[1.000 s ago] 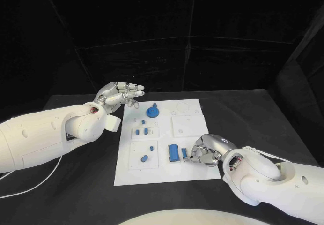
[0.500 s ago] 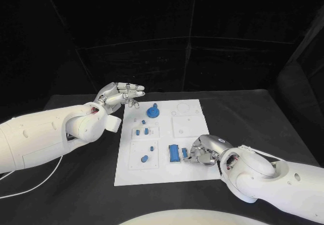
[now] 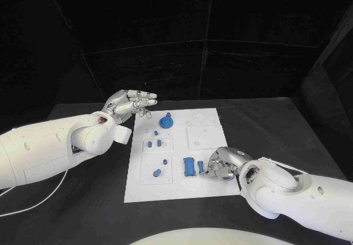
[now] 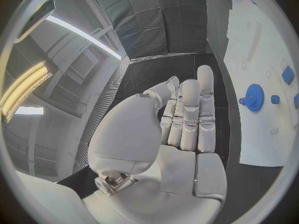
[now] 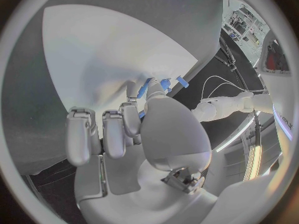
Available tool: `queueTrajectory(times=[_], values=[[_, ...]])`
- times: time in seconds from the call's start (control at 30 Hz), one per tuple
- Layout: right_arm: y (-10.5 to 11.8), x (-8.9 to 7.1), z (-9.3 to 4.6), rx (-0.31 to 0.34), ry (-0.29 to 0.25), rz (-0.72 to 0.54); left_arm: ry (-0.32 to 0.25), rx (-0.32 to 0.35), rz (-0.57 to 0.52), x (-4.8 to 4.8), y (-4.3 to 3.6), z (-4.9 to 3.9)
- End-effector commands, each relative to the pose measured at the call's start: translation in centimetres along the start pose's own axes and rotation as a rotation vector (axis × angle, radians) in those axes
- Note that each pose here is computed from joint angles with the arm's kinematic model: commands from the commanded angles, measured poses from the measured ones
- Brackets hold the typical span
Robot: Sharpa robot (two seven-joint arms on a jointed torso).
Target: Assemble the parts on the task board
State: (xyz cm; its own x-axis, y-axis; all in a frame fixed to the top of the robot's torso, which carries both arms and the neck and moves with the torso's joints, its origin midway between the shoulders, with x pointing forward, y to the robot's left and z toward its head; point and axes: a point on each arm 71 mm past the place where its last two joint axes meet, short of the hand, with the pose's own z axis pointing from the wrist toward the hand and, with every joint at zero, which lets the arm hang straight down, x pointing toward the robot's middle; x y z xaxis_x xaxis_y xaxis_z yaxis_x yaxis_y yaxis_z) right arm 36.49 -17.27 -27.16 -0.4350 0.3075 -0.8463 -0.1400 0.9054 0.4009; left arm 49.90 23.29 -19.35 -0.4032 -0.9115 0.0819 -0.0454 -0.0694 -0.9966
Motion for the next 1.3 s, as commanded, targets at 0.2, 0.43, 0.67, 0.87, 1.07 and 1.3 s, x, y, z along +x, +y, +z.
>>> queueTrajectory(times=[0.2, 0.43, 0.67, 0.87, 1.07, 1.3], values=[[0.3, 0.0, -0.3, -0.042, 0.019, 0.030, 0.012, 0.004, -0.006, 0.13, -0.09, 0.04], [-0.5, -1.2, -1.4, -0.126, -0.014, 0.196, 0.005, 0.008, -0.004, -0.02, -0.12, -0.03], [-2.7, -5.4, 0.2, -0.222, -0.079, 0.565, -0.005, 0.020, -0.021, -0.25, -0.17, -0.07], [-4.9, -9.4, 2.7, -0.276, -0.179, 0.782, -0.033, 0.031, -0.036, -0.88, -0.10, 0.05], [-6.3, -11.5, 5.8, -0.322, -0.240, 0.916, -0.088, 0.044, -0.042, -1.86, 0.27, 0.91], [-6.5, -12.2, 9.4, -0.340, -0.283, 0.976, -0.185, 0.059, -0.037, -2.72, 1.16, 2.27]])
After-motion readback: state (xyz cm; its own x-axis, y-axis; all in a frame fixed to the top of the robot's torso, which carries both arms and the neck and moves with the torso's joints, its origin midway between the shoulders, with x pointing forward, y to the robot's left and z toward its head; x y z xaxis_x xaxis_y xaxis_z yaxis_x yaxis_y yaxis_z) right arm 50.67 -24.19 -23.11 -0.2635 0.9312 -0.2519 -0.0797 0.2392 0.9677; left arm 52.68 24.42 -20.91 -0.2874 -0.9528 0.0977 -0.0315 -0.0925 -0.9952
